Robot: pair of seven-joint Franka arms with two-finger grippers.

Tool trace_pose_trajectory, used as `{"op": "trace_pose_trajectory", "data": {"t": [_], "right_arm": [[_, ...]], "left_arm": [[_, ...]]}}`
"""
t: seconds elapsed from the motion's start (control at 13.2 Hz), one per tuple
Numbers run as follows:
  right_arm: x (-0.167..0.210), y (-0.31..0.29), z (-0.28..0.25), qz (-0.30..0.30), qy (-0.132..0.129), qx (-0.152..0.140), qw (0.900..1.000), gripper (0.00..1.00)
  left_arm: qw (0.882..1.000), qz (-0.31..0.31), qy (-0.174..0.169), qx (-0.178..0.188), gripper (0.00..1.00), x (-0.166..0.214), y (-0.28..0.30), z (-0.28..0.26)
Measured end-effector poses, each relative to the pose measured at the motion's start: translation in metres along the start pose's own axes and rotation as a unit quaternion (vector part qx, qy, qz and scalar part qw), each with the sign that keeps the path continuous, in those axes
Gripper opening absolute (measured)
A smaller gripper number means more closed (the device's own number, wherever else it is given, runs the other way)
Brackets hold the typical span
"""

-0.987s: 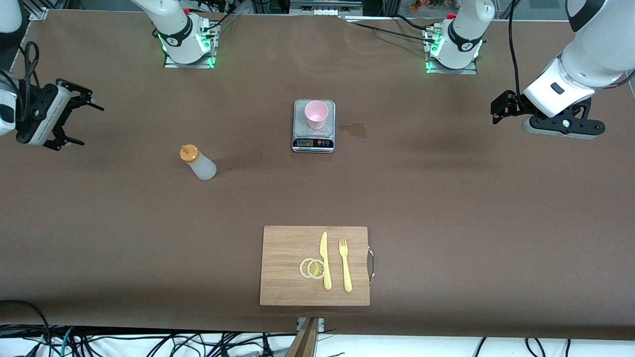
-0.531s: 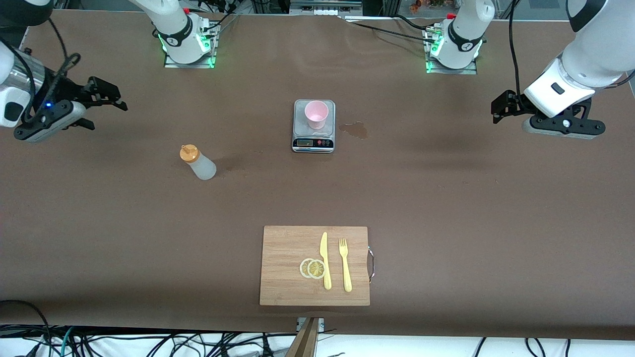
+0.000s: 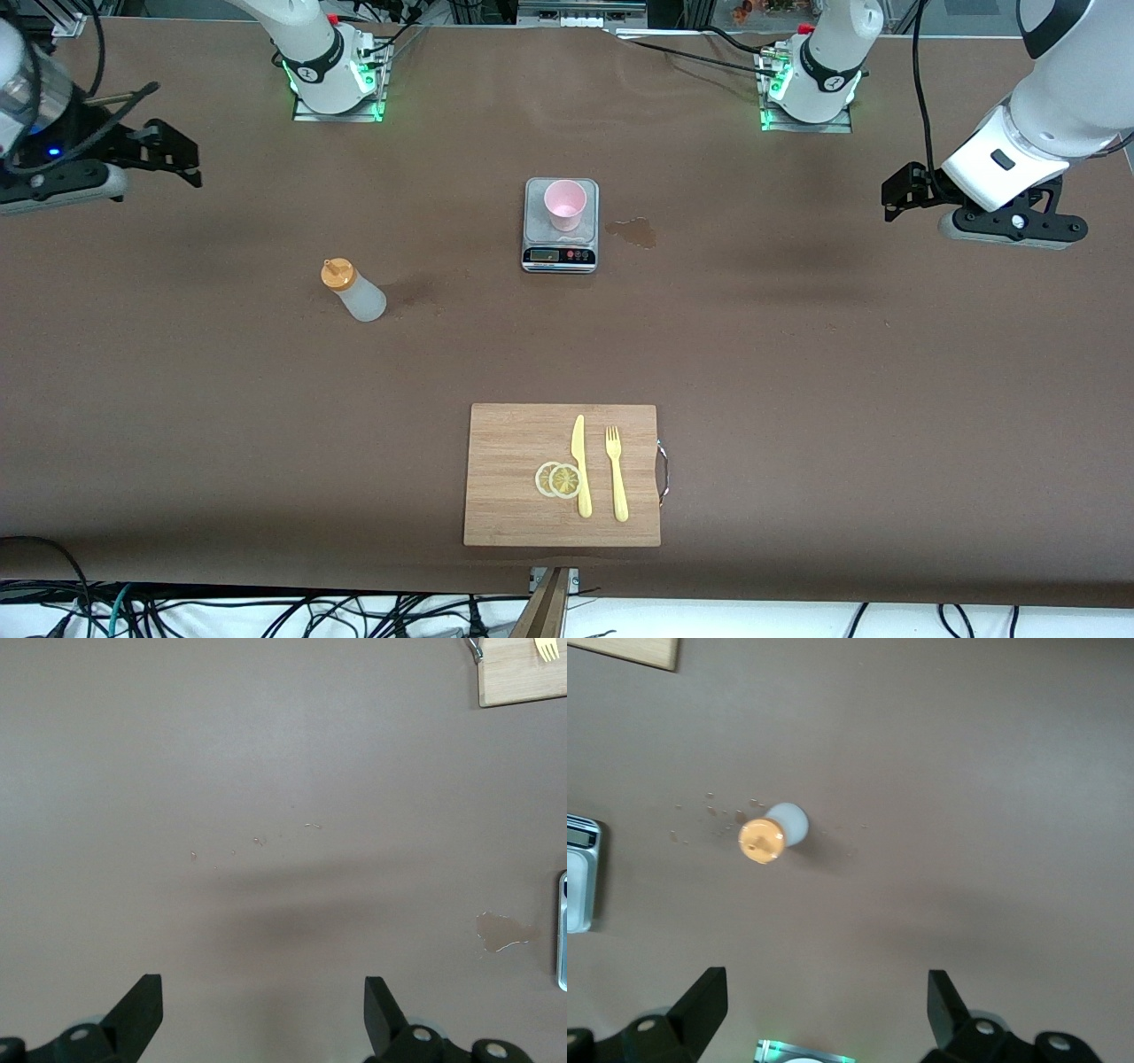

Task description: Add sauce to pink cup with both arms

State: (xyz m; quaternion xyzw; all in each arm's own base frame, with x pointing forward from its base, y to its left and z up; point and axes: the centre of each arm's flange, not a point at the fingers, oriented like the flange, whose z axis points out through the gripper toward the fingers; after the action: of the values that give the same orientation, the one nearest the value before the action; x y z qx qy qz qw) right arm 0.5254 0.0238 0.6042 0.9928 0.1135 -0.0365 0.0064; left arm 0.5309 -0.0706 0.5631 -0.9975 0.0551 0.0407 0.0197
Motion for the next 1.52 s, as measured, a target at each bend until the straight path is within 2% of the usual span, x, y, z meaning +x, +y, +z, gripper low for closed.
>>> {"op": "trace_pose_trajectory", "data": {"t": [0.46, 1.06, 1.52], "right_arm": [[-0.004, 0.009, 0.002, -0.003, -0.011, 0.007, 1.0, 1.0], [-0.003, 0.006, -0.013, -0.005, 0.007, 0.011, 1.0, 1.0], [-0.002, 0.002, -0.014, -0.009, 0.008, 0.01, 1.0, 1.0]], "left_arm": [[1.0, 0.002, 0.0, 0.0, 1.0, 0.0, 0.002, 0.0], [1.0, 0.012, 0.001, 0.002, 1.0, 0.0, 0.014, -0.001], [1.0, 0.016, 0.002, 0.002, 1.0, -0.001, 0.018, -0.002]]}}
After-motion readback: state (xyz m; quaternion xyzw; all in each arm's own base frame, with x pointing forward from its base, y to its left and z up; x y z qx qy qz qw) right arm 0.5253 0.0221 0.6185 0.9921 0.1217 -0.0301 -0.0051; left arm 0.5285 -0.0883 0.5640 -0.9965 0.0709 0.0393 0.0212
